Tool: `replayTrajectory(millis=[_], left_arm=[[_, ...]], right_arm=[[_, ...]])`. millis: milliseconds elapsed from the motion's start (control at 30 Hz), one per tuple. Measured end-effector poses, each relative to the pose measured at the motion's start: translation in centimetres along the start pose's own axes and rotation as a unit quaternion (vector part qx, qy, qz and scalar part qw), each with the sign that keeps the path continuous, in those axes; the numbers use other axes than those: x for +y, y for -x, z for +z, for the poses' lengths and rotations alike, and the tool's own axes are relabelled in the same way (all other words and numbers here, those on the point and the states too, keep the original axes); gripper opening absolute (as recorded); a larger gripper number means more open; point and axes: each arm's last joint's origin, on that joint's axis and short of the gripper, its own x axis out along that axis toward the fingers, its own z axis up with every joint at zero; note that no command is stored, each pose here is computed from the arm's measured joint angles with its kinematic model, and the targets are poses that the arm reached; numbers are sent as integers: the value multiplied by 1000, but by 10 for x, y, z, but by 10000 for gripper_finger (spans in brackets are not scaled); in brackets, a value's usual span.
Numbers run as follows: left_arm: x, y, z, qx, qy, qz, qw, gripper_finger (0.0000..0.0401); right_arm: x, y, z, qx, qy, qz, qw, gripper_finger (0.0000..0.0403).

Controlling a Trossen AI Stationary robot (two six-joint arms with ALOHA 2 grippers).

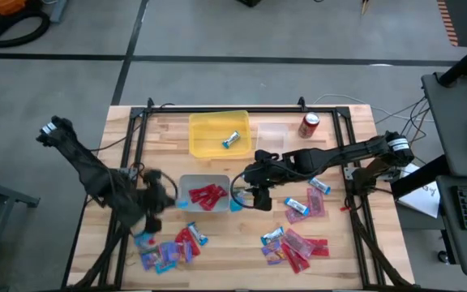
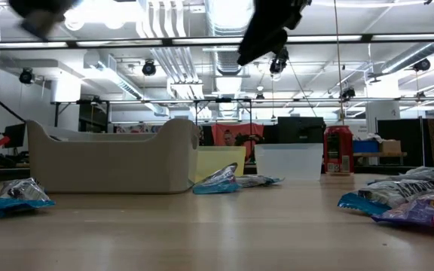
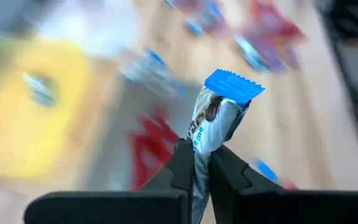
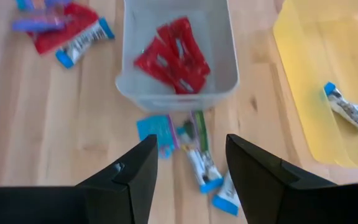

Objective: Sort candy
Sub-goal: Put the white candy into the yellow bin

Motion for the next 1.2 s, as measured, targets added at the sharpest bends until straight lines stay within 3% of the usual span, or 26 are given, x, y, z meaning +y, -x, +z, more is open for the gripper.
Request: replayTrajectory(millis=[133, 233, 300, 367, 567, 767, 867, 1033, 1200], left_arm=[[37, 3, 19, -64, -13, 117, 991, 5], [63, -2, 31, -71, -31, 196, 978, 5], [81, -9, 45, -95, -13, 235, 967, 5], [100, -16, 60, -118, -13, 228, 966, 5], [162, -44, 72, -104, -34, 100, 989, 8], [220, -76, 59, -47, 46, 110, 992, 11], [233, -96, 51, -12, 62, 113, 992, 12], [241, -126, 42, 38, 39, 100, 994, 12], [250, -146, 46, 50, 24, 97, 994, 13]], right_arm=[[-2, 4, -4, 14, 19, -2, 1000, 173], [-4, 5, -9, 19, 40, -3, 999, 170], [-8, 5, -13, 22, 51, -6, 998, 169], [-16, 7, -17, 23, 48, -13, 998, 169], [-53, 6, -33, 22, -4, -52, 998, 169], [-77, 4, -47, 29, -72, -78, 994, 169], [-80, 3, -51, 30, -95, -82, 992, 169], [-80, 0, -53, 29, -119, -82, 989, 169], [-80, -1, -54, 27, -137, -83, 987, 169]])
